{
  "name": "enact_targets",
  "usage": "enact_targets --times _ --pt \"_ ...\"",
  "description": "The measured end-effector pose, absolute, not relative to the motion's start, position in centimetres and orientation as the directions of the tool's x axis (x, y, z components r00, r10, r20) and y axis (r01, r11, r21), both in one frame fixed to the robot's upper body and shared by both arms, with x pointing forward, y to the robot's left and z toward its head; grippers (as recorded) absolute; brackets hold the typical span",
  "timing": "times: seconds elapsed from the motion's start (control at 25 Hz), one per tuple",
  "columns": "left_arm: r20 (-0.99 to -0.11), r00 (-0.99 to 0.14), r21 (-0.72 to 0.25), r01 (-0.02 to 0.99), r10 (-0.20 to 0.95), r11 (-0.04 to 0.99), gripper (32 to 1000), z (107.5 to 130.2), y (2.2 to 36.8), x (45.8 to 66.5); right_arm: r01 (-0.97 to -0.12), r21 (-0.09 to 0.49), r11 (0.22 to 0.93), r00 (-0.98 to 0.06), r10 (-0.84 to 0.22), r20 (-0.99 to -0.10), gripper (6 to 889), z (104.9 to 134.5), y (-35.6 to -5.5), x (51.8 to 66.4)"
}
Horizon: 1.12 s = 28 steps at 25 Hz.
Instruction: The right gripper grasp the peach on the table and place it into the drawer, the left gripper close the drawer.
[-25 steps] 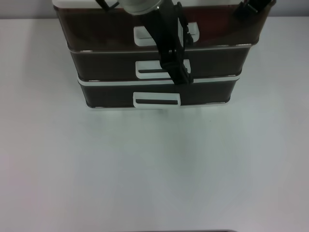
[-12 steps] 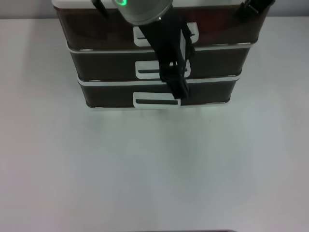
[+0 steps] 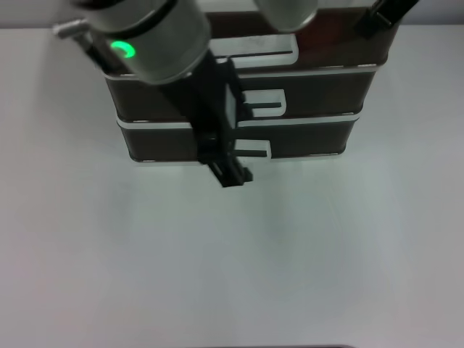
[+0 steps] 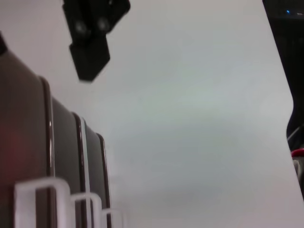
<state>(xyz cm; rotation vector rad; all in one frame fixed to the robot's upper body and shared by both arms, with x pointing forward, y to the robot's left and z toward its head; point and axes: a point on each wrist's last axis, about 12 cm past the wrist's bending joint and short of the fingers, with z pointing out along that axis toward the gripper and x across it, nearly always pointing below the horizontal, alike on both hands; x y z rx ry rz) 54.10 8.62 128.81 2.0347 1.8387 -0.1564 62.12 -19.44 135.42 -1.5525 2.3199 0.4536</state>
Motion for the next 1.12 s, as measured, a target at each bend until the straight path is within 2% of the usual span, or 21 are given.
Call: enact_targets --times 0.48,1.12 --pt "-0.374 -0.044 0.22 0.966 0.926 0.135 850 127.5 13.8 51.5 -0.923 0.103 0.372 -0.379 -0.825 -0.419 733 133.7 -20.8 61.3" --pt "-0.372 -0.048 0.233 0.962 0.927 0.144 850 127.6 14.0 51.2 -0.925 0.098 0.368 -0.374 -0.826 -0.421 733 133.8 -20.8 61.2"
